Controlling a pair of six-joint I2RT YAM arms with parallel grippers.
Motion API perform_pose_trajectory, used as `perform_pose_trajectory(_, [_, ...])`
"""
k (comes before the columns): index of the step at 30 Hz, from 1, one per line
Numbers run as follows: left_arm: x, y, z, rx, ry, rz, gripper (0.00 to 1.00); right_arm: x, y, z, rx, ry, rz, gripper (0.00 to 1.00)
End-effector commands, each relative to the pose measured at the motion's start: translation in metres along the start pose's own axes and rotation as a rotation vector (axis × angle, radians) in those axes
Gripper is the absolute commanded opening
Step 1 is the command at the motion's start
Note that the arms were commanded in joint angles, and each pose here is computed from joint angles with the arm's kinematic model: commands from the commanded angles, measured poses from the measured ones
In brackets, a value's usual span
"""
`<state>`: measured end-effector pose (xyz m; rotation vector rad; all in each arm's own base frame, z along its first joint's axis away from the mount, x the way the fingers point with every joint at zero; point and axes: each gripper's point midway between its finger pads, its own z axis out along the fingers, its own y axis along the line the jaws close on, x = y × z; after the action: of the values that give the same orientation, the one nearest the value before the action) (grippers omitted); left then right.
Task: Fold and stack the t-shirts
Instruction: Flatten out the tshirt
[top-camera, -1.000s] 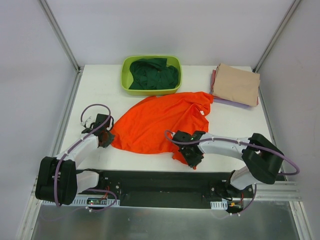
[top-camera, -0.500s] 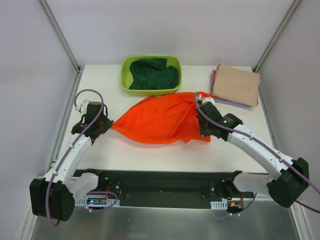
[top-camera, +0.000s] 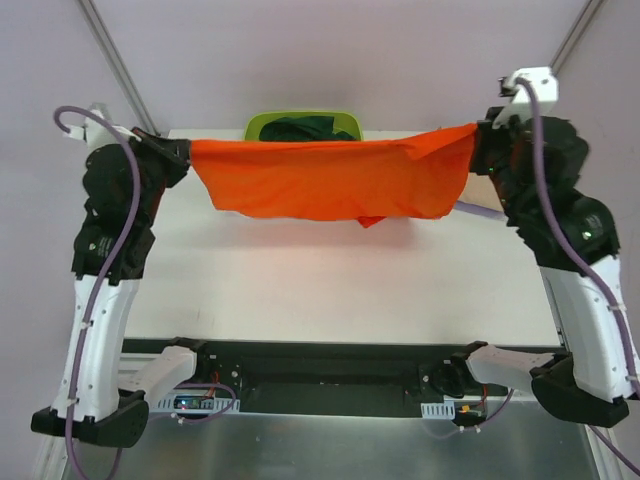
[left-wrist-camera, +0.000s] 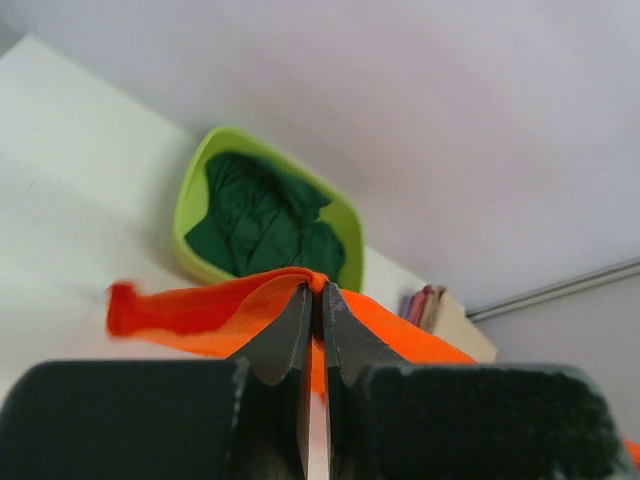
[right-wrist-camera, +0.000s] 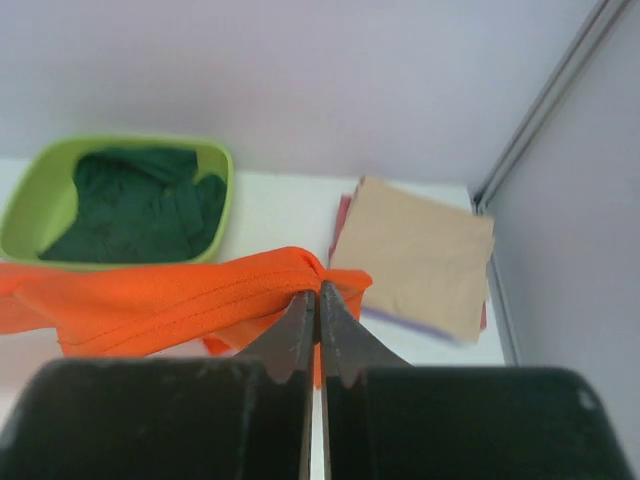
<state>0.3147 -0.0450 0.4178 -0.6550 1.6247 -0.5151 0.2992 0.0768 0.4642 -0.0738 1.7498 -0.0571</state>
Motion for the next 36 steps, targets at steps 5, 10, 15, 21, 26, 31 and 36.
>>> perform_pose_trajectory(5, [-0.09, -0.084, -0.114, 0.358, -0.219, 0.127, 0.0, -0.094, -0.042, -0.103, -0.106, -0.307, -0.028, 0.0])
perform_pose_trajectory(10, [-0.115, -0.108, -0.178, 0.508, -0.305, 0.145, 0.0, -0.115, -0.032, -0.167, -0.331, -0.458, -0.019, 0.0])
perform_pose_trajectory(15, [-0.119, -0.129, -0.218, 0.644, -0.31, 0.16, 0.0, -0.127, -0.032, -0.208, -0.435, -0.564, -0.008, 0.0])
perform_pose_trajectory(21, [-0.116, -0.123, -0.196, 0.588, -0.293, 0.154, 0.0, -0.123, -0.033, -0.181, -0.359, -0.522, -0.034, 0.0])
perform_pose_trajectory(26, [-0.084, -0.099, -0.104, 0.41, -0.164, 0.159, 0.0, -0.098, -0.038, -0.087, -0.087, -0.325, -0.157, 0.0])
perform_pose_trajectory(31, [-0.009, -0.024, 0.022, 0.075, 0.037, 0.194, 0.0, -0.031, -0.016, 0.043, -0.007, -0.043, -0.311, 0.0])
perform_pose_trajectory(36, [0.108, 0.085, 0.127, -0.241, 0.352, 0.249, 0.0, 0.097, 0.021, 0.164, -0.164, 0.295, -0.326, 0.01])
